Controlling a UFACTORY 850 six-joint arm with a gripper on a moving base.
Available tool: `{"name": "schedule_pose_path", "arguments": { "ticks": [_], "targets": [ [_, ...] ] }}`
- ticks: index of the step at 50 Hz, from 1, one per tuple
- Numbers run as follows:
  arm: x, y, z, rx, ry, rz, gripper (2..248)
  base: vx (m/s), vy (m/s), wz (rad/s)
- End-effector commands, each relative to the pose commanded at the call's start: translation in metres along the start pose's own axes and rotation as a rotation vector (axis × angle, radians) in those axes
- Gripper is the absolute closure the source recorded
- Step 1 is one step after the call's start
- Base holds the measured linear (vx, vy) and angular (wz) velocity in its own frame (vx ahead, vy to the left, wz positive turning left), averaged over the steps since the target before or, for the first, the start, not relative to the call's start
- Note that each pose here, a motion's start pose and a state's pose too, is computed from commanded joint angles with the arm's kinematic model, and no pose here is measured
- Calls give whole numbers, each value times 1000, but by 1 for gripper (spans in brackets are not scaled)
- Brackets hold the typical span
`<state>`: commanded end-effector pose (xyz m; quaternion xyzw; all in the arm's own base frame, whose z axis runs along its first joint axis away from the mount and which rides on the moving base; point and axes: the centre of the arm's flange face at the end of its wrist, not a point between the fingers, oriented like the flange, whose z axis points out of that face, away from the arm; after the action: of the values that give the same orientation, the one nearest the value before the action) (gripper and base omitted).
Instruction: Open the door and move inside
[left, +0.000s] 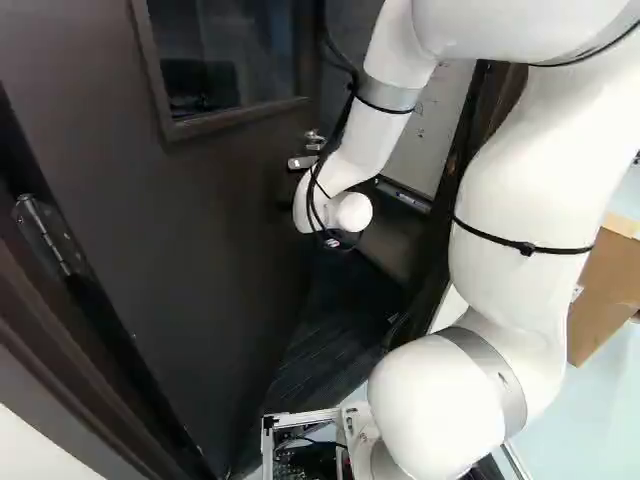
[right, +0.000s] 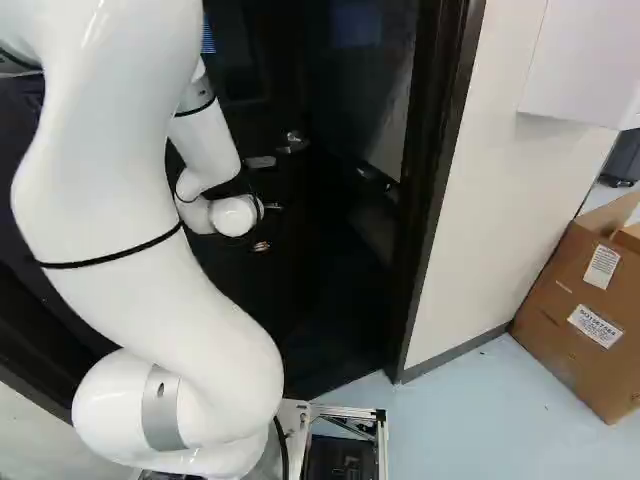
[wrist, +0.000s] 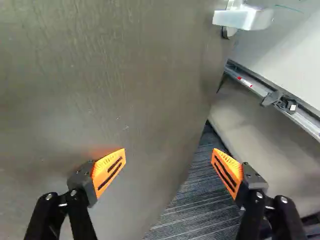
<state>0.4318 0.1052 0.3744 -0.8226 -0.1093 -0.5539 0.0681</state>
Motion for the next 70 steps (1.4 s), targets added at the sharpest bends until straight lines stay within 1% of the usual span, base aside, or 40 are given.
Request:
{"name": "schedule_pose_path", "arguments": {
  "ticks": [37,70],
  "targets": [
    [11,-37,30,73,12,-29,3,0,0,0],
    [16,-71,46,135,21,-54,3,0,0,0]
  ]
}}
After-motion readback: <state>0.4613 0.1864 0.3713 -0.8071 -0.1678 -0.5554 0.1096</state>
